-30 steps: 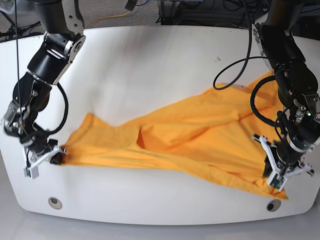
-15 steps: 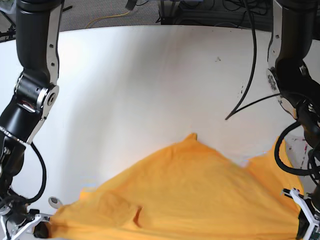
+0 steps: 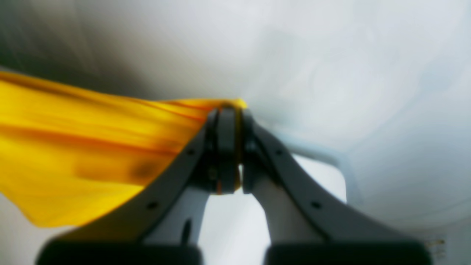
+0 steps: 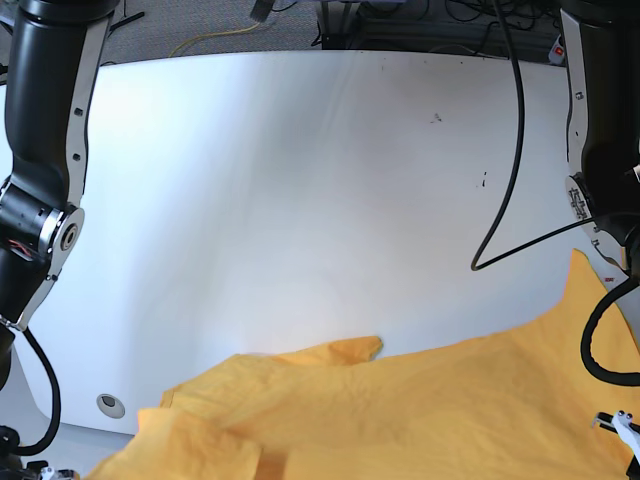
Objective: Fold the T-shirt properly
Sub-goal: 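Lift the shirt with both grippers and shake it flat onto the table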
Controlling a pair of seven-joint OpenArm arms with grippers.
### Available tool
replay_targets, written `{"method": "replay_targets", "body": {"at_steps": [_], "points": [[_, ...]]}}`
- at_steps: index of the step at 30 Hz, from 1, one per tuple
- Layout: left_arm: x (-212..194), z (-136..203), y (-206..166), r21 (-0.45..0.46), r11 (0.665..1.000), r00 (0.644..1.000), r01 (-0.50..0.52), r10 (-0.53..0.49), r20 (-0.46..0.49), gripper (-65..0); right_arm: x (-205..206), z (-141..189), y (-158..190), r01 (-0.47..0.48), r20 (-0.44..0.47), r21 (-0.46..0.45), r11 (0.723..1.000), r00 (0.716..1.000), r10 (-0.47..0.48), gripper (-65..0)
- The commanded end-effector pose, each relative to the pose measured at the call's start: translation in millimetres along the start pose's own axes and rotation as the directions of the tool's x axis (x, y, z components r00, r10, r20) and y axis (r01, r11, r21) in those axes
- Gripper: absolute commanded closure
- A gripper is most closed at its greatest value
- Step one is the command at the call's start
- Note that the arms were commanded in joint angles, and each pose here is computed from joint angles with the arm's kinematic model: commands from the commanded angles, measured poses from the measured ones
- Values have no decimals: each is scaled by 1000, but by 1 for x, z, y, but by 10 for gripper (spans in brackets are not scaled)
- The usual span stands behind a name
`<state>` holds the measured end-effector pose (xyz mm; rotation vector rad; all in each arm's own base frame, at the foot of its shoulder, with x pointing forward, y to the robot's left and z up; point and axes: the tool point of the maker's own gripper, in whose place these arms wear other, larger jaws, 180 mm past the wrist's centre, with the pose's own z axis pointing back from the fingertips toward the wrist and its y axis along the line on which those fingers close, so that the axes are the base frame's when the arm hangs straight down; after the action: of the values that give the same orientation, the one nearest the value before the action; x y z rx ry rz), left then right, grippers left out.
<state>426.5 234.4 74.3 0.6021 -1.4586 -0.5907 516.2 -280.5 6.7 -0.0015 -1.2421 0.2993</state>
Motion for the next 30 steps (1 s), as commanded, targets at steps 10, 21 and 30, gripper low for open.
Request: {"method": "replay_targets", "body": {"at_steps": [10, 21, 30], "points": [[-73, 3, -69, -120, 993, 978, 2, -27, -207, -1, -124, 4, 1, 135, -130, 8, 991, 983, -132, 0], [-164, 35, -196, -381, 918, 914, -113, -55, -402, 0, -254, 23, 29, 367, -275, 72, 927, 901, -336, 0], [-237, 105, -281, -533, 812, 812, -237, -135, -567, 0, -341, 59, 48, 485, -402, 43, 874, 809, -429, 0]]}}
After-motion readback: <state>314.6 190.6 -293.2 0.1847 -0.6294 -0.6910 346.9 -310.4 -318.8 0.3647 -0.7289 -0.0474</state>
